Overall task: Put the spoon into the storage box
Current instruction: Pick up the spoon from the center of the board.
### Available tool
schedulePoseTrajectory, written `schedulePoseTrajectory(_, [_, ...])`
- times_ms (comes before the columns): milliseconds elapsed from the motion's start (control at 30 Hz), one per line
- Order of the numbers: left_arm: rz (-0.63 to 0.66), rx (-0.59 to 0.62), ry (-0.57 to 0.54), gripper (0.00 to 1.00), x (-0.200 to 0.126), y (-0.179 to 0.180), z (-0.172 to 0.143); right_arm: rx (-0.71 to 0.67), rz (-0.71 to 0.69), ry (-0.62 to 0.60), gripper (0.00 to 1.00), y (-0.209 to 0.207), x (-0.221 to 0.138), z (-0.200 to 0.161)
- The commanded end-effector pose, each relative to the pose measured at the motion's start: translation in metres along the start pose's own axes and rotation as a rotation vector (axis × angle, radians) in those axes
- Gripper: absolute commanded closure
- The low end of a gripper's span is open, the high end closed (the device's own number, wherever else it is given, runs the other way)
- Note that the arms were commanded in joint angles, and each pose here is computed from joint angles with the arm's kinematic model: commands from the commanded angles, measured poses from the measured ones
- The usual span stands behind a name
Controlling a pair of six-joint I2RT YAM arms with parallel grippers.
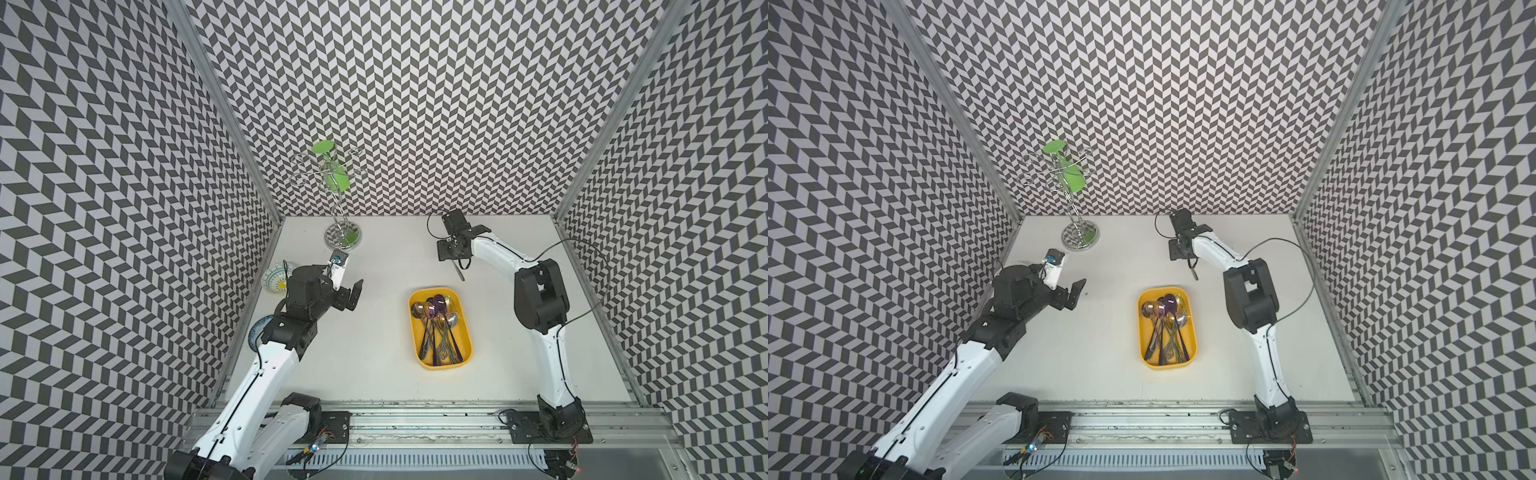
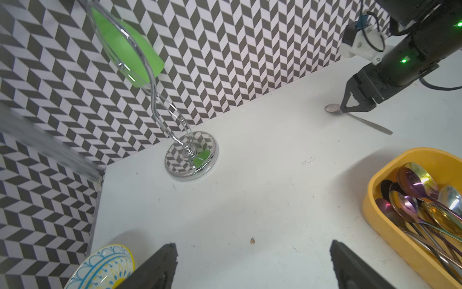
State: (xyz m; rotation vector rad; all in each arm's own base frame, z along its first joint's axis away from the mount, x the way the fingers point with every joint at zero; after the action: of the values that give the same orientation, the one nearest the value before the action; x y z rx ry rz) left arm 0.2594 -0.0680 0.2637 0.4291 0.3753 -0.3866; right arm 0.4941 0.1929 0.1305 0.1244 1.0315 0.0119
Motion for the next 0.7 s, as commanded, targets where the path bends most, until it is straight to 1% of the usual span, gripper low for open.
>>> schedulePoseTrajectory(0, [0.074, -0.058, -0.035, 0.0, -0.001, 0.01, 0.006, -0.005, -0.017, 0.011, 0.37, -0.005, 0.012, 0.006])
schedulePoseTrajectory(33, [0.077, -0.067, -0.035, 0.0, 0.0, 0.01, 0.005, -0.003, -0.023, 0.019, 0.39, -0.006, 0.016, 0.007])
schedulePoseTrajectory(167, [0.111, -0.128, -0.013, 0.01, 0.003, 0.012, -0.001, -0.003, -0.026, 0.039, 0.4, -0.008, 0.03, 0.006])
schedulePoseTrajectory(200, [0.119, -0.136, -0.009, 0.0, 0.003, 0.012, -0.003, -0.002, -0.021, 0.048, 0.43, -0.009, 0.034, 0.006])
schedulePoseTrajectory(400, [0.13, -0.149, -0.001, 0.0, 0.007, 0.011, -0.01, -0.011, -0.045, 0.091, 0.46, -0.012, 0.054, -0.004])
schedulePoseTrajectory(500, [0.149, -0.157, -0.002, 0.0, 0.008, 0.012, -0.015, -0.019, -0.066, 0.114, 0.53, -0.015, 0.06, -0.011])
schedulePoseTrajectory(600, [0.154, -0.168, -0.003, 0.0, 0.007, 0.014, -0.012, -0.027, -0.074, 0.115, 0.59, -0.018, 0.063, -0.016])
schedulePoseTrajectory(667, [0.157, -0.174, -0.009, 0.0, 0.006, 0.015, -0.012, -0.03, -0.083, 0.121, 0.69, -0.019, 0.065, -0.018])
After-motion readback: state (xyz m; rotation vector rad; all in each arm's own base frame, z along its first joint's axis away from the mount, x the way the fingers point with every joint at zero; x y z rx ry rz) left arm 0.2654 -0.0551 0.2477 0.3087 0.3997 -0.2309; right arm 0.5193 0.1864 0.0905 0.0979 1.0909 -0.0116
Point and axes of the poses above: each gripper's point midway between its finger pads, its own x axis out along the fingers, its own y axis along the line the jaws close on, z = x × y, the point moved 7 cm from there along -x, back along the fingers, and after that the axes turned 10 degrees about x, right-handed, at the moved point
